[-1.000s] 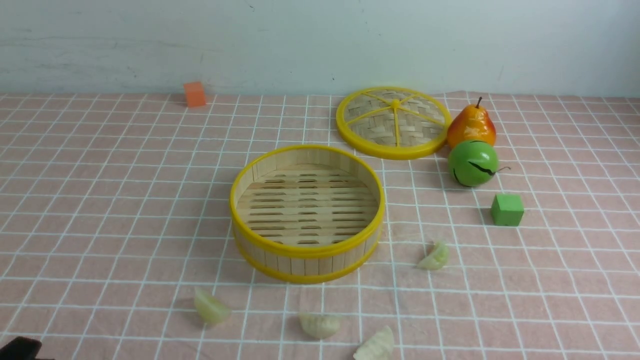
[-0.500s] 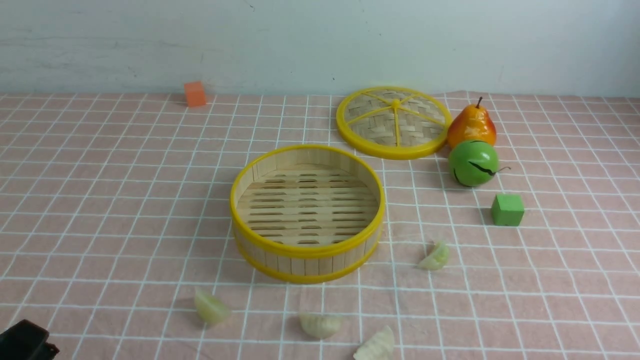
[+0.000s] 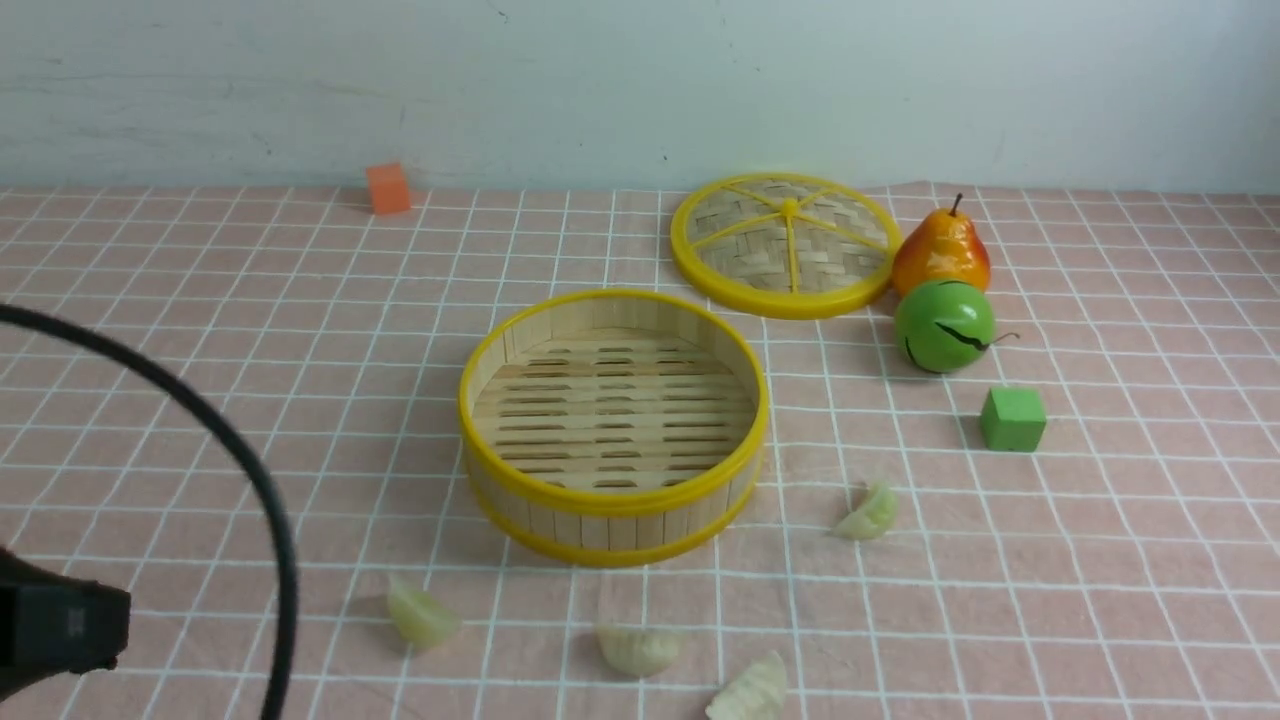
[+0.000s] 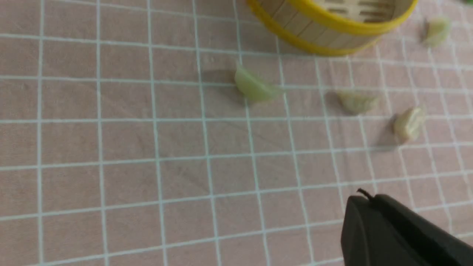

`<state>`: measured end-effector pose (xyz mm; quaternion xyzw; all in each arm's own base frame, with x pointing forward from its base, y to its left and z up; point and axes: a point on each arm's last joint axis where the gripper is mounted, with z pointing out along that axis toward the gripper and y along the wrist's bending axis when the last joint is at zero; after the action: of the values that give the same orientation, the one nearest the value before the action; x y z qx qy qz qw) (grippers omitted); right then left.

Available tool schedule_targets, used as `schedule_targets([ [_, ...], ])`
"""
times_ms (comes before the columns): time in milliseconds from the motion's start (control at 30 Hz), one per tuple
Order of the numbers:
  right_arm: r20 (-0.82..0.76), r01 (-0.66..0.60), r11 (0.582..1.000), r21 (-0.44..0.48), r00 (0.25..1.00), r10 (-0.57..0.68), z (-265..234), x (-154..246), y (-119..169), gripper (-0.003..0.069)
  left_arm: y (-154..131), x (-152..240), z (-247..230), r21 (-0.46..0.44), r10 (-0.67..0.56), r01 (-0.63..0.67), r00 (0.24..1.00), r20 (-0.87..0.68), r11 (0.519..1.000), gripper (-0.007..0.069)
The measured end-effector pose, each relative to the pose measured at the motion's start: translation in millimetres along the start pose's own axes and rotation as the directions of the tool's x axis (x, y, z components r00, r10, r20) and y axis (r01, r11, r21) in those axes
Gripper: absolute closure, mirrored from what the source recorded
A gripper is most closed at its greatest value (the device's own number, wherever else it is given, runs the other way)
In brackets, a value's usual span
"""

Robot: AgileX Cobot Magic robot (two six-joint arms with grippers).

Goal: Put the dumplings into the steamer on the table with the pink tablecloth.
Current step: 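Reach for and grasp a dumpling on the table with the left gripper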

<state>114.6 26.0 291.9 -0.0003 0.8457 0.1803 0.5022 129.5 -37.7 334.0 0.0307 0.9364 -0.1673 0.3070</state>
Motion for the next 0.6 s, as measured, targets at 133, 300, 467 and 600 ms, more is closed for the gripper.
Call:
schedule_targets([
  [133, -0.276, 0.107, 0.979, -0.174, 0.949, -0.153, 25, -24, 17, 0.0678, -12, -15, 32, -0.047, 0.119, -0.128, 0.980, -0.162, 0.991, 0.0639],
  [300, -0.454, 0.242, 0.876, -0.418, 0.779, -0.432, 44, -32, 55, 0.0676, -22, -20, 88, -0.180, 0.121, -0.185, 0.941, -0.317, 0.966, 0.0613],
  [467, -0.493, 0.359, 0.791, -0.496, 0.633, -0.597, 46, -25, 80, 0.0672, -22, -27, 135, -0.250, 0.015, -0.108, 0.938, -0.347, 0.962, 0.0458],
  [600, -0.492, 0.400, 0.770, -0.497, 0.601, -0.630, 44, -22, 85, 0.0670, -23, -30, 163, -0.272, -0.087, 0.003, 0.951, -0.296, 0.962, 0.0305],
])
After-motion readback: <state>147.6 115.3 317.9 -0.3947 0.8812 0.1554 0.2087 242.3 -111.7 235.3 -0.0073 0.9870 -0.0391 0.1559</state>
